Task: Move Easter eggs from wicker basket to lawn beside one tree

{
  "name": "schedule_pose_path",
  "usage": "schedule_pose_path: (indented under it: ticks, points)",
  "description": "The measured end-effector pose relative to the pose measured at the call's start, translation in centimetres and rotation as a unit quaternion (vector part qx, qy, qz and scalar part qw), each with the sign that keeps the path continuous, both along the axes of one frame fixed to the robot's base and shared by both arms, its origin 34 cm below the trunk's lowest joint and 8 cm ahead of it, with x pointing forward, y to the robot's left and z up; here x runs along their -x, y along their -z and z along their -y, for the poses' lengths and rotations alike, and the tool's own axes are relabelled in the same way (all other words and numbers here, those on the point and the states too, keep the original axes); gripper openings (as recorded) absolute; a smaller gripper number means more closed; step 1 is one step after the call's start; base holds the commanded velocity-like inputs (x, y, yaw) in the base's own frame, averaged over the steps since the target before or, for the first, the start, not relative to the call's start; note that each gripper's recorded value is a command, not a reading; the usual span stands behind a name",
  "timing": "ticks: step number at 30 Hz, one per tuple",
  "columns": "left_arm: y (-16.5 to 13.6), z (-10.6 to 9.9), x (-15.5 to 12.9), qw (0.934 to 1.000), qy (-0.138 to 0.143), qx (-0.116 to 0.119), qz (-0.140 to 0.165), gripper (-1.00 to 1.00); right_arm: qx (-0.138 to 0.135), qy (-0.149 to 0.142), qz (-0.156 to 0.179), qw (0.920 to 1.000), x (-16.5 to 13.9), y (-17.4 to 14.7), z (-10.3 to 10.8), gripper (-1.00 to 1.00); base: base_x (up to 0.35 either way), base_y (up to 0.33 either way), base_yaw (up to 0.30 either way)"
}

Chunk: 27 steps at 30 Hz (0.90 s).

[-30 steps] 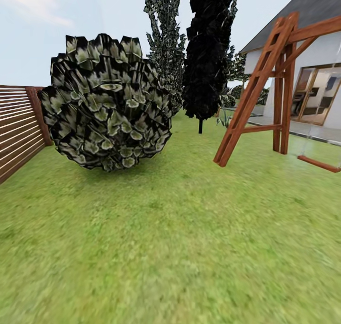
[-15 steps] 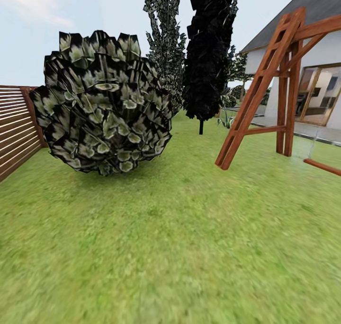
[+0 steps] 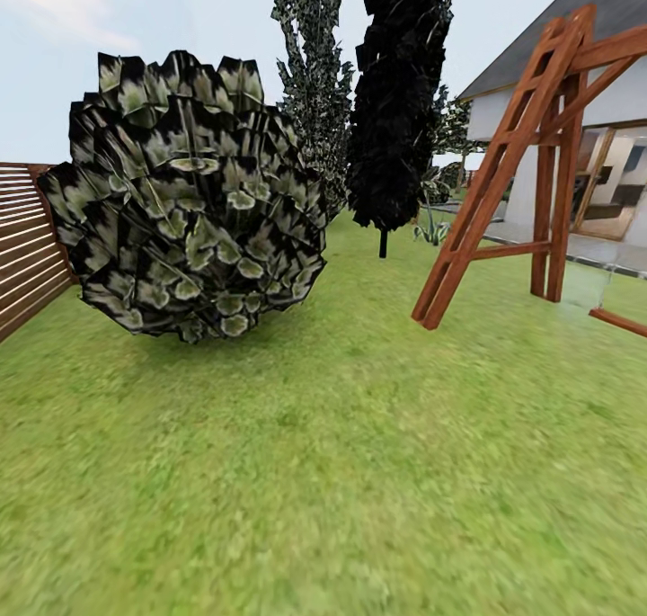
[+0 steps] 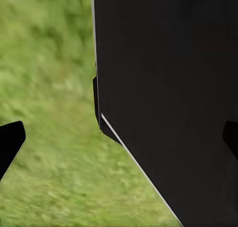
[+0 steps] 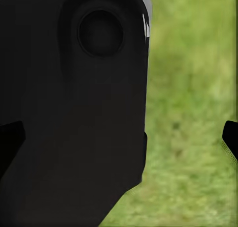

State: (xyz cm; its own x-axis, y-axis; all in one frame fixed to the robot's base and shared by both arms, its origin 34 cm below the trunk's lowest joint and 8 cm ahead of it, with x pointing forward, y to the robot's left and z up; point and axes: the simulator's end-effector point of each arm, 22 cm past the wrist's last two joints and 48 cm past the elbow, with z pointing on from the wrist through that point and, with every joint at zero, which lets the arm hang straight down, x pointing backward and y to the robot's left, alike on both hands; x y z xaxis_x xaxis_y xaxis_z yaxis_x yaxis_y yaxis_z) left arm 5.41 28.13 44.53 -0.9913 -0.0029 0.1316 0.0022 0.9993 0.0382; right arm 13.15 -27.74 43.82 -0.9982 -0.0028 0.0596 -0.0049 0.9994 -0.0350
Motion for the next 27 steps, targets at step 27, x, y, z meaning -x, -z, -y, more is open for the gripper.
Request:
schedule_pose_path:
  ticks: [27]
  points:
    - [0.0, 0.0, -0.01, 1.0, 0.0, 0.0, 0.0, 1.0, -0.001, -0.001, 0.0, 1.0, 0.0, 0.0, -0.04, 1.0, 0.335, 0.0, -0.052]
